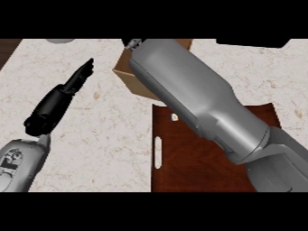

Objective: Pick the can from the tray and place it in the cardboard box

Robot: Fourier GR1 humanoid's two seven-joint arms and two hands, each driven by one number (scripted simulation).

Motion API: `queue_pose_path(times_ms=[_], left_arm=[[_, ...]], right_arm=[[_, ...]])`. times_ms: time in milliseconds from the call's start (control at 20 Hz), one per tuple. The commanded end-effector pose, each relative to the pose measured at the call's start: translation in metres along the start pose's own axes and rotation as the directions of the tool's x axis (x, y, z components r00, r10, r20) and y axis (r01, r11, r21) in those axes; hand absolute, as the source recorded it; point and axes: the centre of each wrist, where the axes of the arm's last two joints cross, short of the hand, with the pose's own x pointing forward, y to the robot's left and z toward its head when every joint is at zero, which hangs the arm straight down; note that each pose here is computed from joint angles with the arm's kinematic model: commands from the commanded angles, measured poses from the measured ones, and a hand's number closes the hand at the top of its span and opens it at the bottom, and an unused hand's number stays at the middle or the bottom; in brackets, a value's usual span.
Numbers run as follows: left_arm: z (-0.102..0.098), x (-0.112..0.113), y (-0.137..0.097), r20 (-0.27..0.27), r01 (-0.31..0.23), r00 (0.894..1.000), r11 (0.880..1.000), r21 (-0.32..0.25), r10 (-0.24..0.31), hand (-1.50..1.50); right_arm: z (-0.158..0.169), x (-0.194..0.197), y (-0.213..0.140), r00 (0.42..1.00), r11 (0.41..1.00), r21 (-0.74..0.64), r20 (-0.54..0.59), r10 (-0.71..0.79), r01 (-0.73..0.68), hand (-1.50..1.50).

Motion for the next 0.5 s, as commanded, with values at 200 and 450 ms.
queue_pose_path(times_ms=[200, 450], left_arm=[[0.002, -0.002, 0.006, -0.013, -0.008, 1.000, 1.000, 0.019, 0.008, 0.00], [0.013, 0.005, 0.004, -0.021, 0.008, 1.000, 0.999, 0.045, -0.007, 0.00]], right_arm=[[-0.022, -0.031, 0.030, 0.973, 0.958, 0.284, -0.206, 0.102, -0.040, 1.50], [-0.030, -0.044, 0.038, 0.976, 0.901, 0.432, -0.188, 0.110, -0.019, 1.50]])
